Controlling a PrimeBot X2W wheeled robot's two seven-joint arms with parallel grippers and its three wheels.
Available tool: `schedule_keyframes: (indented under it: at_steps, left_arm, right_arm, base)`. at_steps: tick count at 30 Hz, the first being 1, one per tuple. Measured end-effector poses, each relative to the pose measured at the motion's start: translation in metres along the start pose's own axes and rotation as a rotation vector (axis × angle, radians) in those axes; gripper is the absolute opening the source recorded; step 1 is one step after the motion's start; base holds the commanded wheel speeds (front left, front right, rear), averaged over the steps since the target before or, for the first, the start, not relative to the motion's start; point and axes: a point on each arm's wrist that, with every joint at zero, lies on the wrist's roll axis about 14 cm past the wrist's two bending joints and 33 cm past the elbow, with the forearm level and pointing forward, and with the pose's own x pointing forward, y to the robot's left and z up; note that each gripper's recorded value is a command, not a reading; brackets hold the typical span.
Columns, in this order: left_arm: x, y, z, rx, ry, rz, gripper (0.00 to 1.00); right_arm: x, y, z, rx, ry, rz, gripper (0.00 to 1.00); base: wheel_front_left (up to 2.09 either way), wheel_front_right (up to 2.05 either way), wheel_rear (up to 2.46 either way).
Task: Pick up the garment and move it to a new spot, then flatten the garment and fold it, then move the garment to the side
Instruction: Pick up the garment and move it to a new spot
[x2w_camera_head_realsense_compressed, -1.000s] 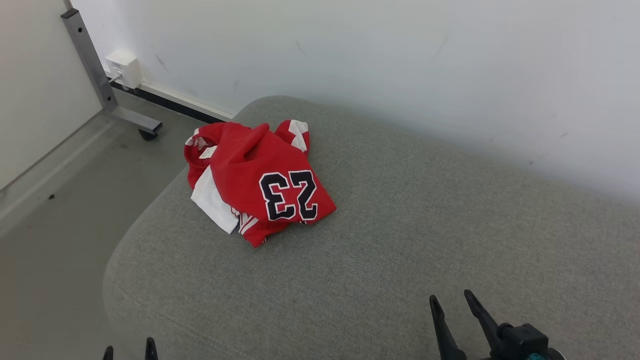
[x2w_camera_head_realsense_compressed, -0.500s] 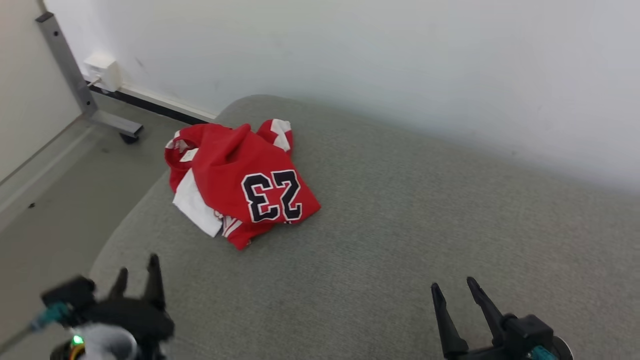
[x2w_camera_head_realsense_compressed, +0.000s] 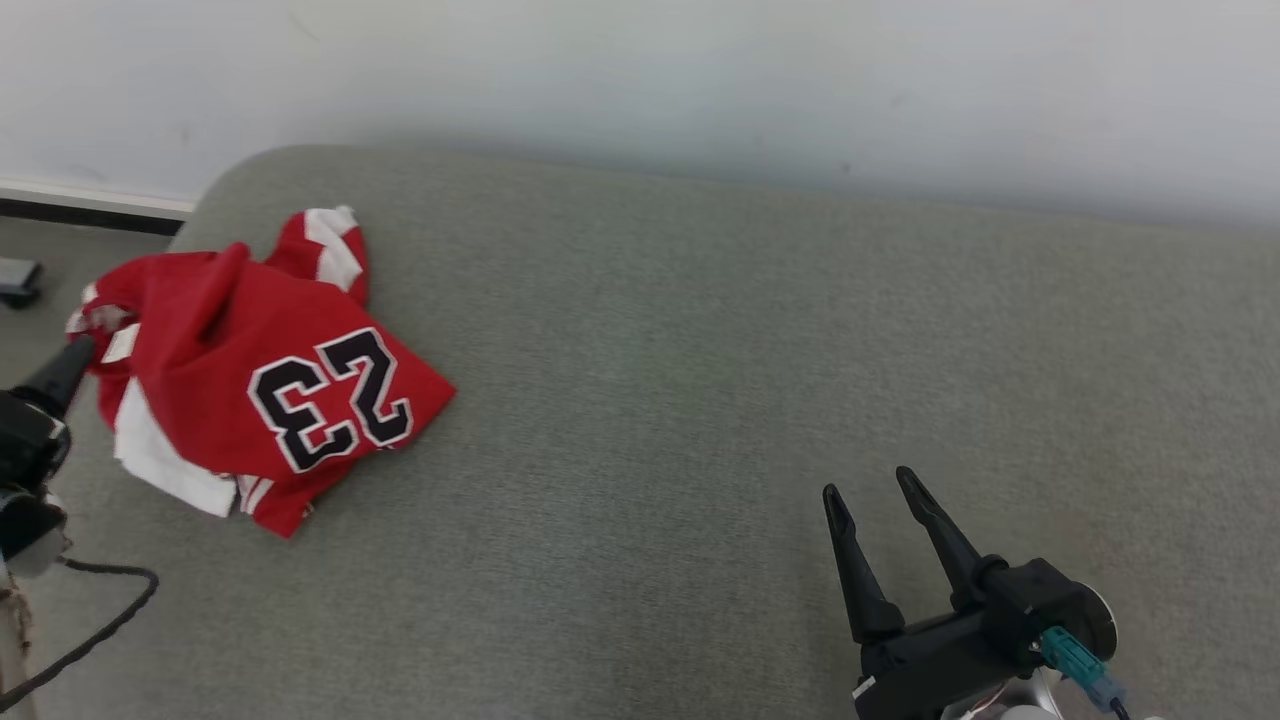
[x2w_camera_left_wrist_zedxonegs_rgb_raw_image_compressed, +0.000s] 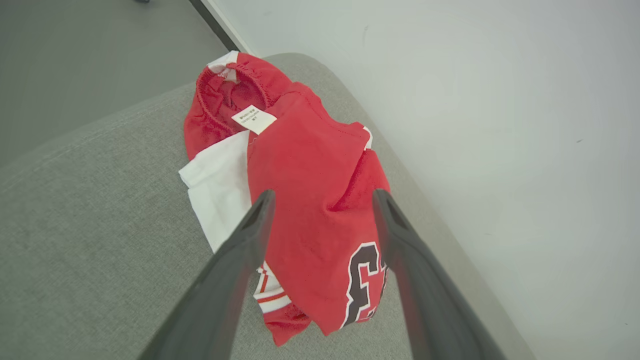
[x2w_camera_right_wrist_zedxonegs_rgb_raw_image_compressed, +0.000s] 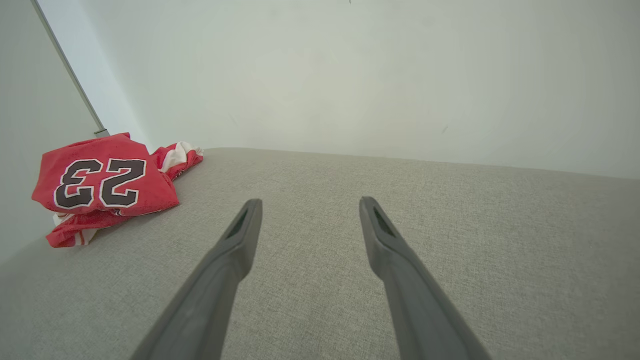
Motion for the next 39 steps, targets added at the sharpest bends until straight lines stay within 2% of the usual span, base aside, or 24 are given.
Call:
schedule_keyframes:
  at_steps: [5, 8, 11, 15, 19, 23, 24, 25, 26, 27, 32, 39]
  left_arm:
    - [0.034, -0.027, -0.025, 0.04, 0.158, 0.006, 1.0]
    - [0.044, -0.027, -0.042, 0.079, 0.235, 0.037, 1.0]
    - [0.055, -0.02, -0.065, 0.164, 0.327, 0.105, 1.0]
    - [0.064, 0.003, -0.082, 0.341, 0.387, 0.239, 1.0]
    - [0.073, 0.014, -0.1, 0.403, 0.435, 0.293, 1.0]
    - [0.073, 0.018, -0.119, 0.401, 0.488, 0.301, 1.0]
    - [0.071, 0.019, -0.123, 0.404, 0.496, 0.301, 0.81]
    - [0.069, 0.021, -0.125, 0.409, 0.504, 0.304, 0.47]
    - [0.067, 0.023, -0.127, 0.408, 0.508, 0.307, 0.17]
    - [0.066, 0.022, -0.126, 0.41, 0.507, 0.303, 0.0]
    - [0.063, 0.013, -0.116, 0.419, 0.463, 0.267, 0.0]
    - [0.055, -0.029, -0.077, 0.414, 0.325, 0.138, 0.0]
  right_arm:
    - [-0.013, -0.032, -0.018, 0.041, 0.035, -0.098, 1.0]
    - [-0.018, -0.043, -0.024, 0.052, 0.047, -0.132, 1.0]
    - [-0.025, -0.058, -0.033, 0.063, 0.066, -0.181, 1.0]
    - [-0.037, -0.075, -0.045, 0.073, 0.099, -0.239, 1.0]
    - [-0.045, -0.087, -0.052, 0.076, 0.121, -0.281, 1.0]
    - [-0.05, -0.091, -0.056, 0.082, 0.131, -0.299, 1.0]
    - [-0.05, -0.091, -0.056, 0.083, 0.131, -0.299, 1.0]
    - [-0.05, -0.09, -0.055, 0.084, 0.13, -0.297, 1.0]
    - [-0.049, -0.089, -0.055, 0.086, 0.128, -0.294, 1.0]
    - [-0.049, -0.088, -0.054, 0.089, 0.125, -0.292, 1.0]
    - [-0.048, -0.086, -0.051, 0.088, 0.117, -0.285, 1.0]
    - [-0.051, -0.079, -0.043, 0.103, 0.094, -0.278, 1.0]
  base:
    - [0.0, 0.0, 0.0]
    - [0.0, 0.0, 0.0]
    - [0.0, 0.0, 0.0]
    - [0.0, 0.0, 0.0]
    - [0.0, 0.0, 0.0]
    - [0.0, 0.0, 0.0]
    - [0.0, 0.0, 0.0]
    - [0.0, 0.0, 0.0]
    - [0.0, 0.0, 0.0]
    - [0.0, 0.0, 0.0]
    - [0.0, 0.0, 0.0]
    - [0.0, 0.0, 0.0]
